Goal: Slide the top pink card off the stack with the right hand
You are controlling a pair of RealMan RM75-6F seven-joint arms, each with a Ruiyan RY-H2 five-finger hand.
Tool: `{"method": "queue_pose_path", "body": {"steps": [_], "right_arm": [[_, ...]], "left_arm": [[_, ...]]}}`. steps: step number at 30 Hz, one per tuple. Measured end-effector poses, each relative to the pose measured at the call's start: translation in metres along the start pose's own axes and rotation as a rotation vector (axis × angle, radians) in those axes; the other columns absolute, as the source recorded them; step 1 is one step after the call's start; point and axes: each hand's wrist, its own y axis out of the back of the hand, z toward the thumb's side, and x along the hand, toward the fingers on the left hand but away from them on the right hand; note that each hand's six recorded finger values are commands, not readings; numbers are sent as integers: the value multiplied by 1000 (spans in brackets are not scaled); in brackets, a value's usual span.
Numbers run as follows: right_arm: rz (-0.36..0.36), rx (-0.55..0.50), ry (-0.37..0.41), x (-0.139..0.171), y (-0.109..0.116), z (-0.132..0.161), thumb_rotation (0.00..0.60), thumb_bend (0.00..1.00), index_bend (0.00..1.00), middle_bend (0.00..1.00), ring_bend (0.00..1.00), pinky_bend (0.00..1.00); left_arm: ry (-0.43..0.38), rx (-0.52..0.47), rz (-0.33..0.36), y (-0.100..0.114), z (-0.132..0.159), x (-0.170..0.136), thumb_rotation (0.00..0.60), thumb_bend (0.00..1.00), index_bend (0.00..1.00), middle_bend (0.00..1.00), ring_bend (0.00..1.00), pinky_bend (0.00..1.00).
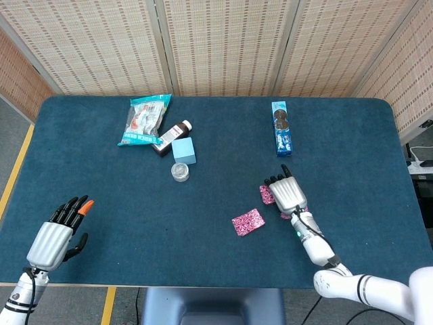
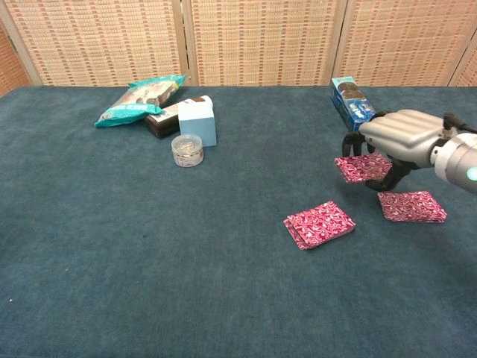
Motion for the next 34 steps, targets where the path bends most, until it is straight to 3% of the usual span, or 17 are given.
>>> {"method": "queue_pose_path", "body": {"steps": [3, 7, 9, 12, 19, 25, 29, 34], "right_arm": [[13, 4, -2, -14, -3, 10, 600, 266, 439, 404, 299, 78], [36, 4, -4, -27, -10, 21, 600, 266, 75, 149, 172, 64], [50, 1, 2, -30, -13, 24, 600, 266, 1, 58, 118, 33], [47, 4, 12, -28, -12, 26, 600, 266, 0, 2, 75, 2], [26, 4, 29, -11, -4, 19, 600, 266, 0, 0, 12, 0], [-40, -37, 3, 41, 9, -4, 600, 266, 0, 0, 0, 0], [-98, -73, -97, 98, 7, -36, 600, 266, 0, 0, 0, 0], [-164, -124, -294, 186, -13, -86, 600, 266, 0, 0, 0, 0]], "left_arm": [[8, -1, 1, 0, -2, 1, 600, 487, 0, 0, 34, 175], [13, -3, -2, 0, -4, 2, 600, 486, 0, 0, 34, 175], [14, -3, -3, -1, -4, 2, 600, 487, 0, 0, 34, 175], [12, -3, -8, -2, -3, 3, 600, 487, 0, 0, 34, 175], [12, -3, -2, 0, -2, 1, 600, 487, 0, 0, 34, 176], [13, -12, 23, 4, -4, 1, 600, 487, 0, 0, 33, 174], [13, -16, 46, 5, -4, 1, 600, 486, 0, 0, 6, 173], [15, -16, 59, 6, -3, 1, 600, 485, 0, 0, 0, 174]]}}
